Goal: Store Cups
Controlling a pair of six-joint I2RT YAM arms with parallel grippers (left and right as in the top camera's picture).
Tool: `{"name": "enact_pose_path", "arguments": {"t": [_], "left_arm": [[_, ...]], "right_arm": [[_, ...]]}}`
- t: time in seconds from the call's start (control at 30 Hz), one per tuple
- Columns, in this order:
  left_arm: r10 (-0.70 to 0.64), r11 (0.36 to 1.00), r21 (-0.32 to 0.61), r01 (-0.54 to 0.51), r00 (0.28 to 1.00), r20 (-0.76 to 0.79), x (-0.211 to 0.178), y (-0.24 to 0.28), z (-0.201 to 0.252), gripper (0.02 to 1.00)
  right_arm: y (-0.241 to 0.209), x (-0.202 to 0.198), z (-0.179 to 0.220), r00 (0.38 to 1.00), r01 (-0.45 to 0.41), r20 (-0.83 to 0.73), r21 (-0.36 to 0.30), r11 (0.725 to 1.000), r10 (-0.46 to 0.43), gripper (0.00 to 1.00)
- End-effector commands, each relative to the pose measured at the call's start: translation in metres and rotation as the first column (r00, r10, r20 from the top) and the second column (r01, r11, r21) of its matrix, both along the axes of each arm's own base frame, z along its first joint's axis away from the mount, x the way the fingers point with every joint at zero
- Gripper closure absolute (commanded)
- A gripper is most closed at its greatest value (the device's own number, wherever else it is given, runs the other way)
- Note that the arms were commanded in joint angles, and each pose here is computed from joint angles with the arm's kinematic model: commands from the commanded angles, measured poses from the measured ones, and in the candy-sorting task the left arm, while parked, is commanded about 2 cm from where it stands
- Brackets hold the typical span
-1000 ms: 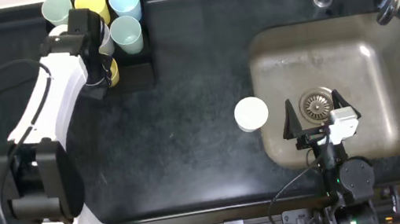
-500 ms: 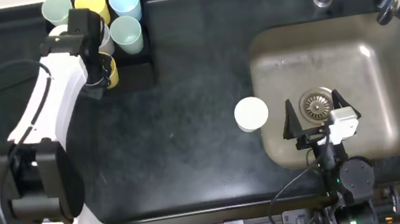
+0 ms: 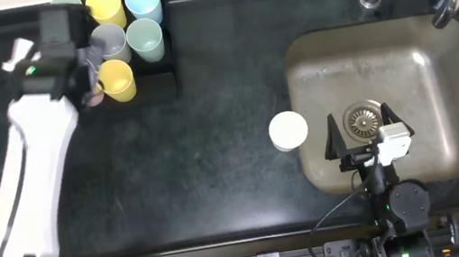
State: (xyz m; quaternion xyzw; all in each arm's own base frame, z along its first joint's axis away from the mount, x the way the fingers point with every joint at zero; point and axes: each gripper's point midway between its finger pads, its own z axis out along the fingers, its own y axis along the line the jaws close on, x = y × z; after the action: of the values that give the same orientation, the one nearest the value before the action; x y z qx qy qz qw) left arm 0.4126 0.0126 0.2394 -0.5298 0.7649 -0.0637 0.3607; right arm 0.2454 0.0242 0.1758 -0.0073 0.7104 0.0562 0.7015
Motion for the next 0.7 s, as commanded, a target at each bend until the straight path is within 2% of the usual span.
{"name": "enact_pose_path", "arguments": {"t": [0.03,0.1,0.23,0.37,0.43,0.7], "left_arm": [[-0.216,0.943,0.292,0.158,0.96,0.177,-0.001,0.008,0.091,0.097],[-0.314,0.898,0.39,0.202,0.916,0.25,-0.003,0.004,0.13,0.071],[-0.478,0.782,0.586,0.212,0.808,0.345,-0.026,-0.003,0.2,0.049],[-0.63,0.658,0.738,0.148,0.645,0.432,-0.065,-0.015,0.233,0.042],[-0.666,0.628,0.771,0.107,0.586,0.461,-0.085,-0.018,0.224,0.018],[-0.678,0.632,0.775,0.015,0.495,0.543,-0.152,-0.016,0.124,0.02]], "right_arm": [[-0.001,0.0,-0.003,1.0,0.004,0.0,-0.003,1.0,-0.004,0.003],[-0.001,0.0,-0.003,1.0,0.004,0.0,-0.003,1.0,-0.004,0.003],[-0.001,0.0,-0.003,1.0,0.004,0.0,-0.003,1.0,-0.004,0.003],[-0.001,0.0,-0.003,1.0,0.005,0.0,-0.003,1.0,-0.005,0.003],[-0.001,0.0,-0.003,1.0,0.005,0.0,-0.003,1.0,-0.005,0.005],[-0.001,0.0,-0.003,1.0,0.004,0.0,-0.003,1.0,-0.004,0.003]]}}
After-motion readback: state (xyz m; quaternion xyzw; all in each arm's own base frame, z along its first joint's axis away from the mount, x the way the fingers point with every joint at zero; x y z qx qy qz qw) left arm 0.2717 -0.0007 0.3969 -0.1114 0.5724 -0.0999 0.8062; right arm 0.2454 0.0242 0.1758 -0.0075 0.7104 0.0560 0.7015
